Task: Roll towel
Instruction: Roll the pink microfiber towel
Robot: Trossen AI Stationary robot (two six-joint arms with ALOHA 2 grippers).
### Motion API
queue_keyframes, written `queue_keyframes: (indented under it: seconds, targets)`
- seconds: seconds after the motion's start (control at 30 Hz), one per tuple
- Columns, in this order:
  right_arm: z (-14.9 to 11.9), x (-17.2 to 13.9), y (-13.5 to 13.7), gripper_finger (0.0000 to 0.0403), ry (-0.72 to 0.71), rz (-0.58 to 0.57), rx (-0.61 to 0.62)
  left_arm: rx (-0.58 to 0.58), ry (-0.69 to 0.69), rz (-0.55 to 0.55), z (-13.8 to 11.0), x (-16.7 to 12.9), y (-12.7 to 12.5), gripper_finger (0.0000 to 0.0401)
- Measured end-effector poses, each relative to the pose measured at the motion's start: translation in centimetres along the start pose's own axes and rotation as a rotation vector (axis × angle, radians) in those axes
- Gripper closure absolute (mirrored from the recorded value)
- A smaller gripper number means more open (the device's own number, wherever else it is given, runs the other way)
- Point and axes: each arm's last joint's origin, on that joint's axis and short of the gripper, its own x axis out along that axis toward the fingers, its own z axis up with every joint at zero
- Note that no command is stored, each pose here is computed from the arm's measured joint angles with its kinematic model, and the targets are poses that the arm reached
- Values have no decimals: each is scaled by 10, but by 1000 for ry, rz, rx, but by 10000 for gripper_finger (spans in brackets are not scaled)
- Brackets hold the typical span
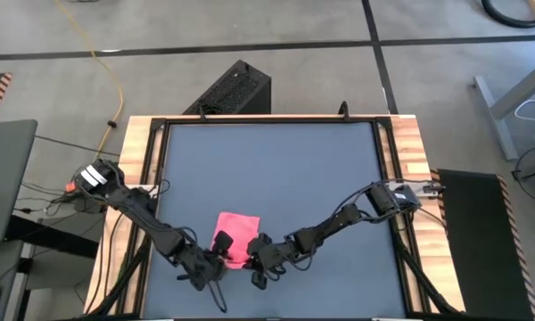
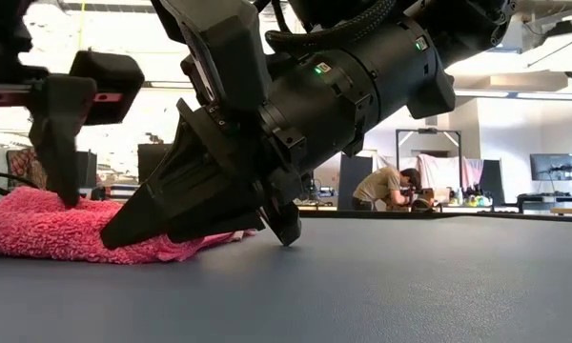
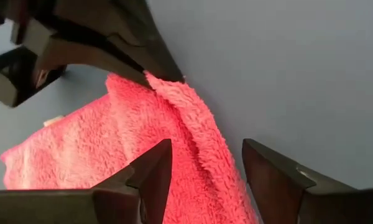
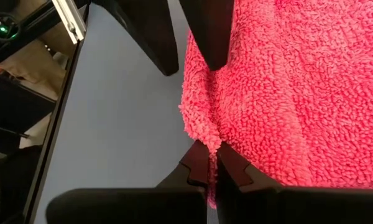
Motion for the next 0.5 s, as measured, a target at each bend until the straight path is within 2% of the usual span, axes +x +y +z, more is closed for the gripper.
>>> queue_keyframes:
  seconds: [0.3, 0.5]
  targets:
    - [-2, 0, 2, 378, 3, 2, -4, -147, 77, -19, 4, 20, -7, 228]
    - [-2, 0, 2, 378, 4, 2, -8, -175, 91, 16, 3, 20, -6, 266]
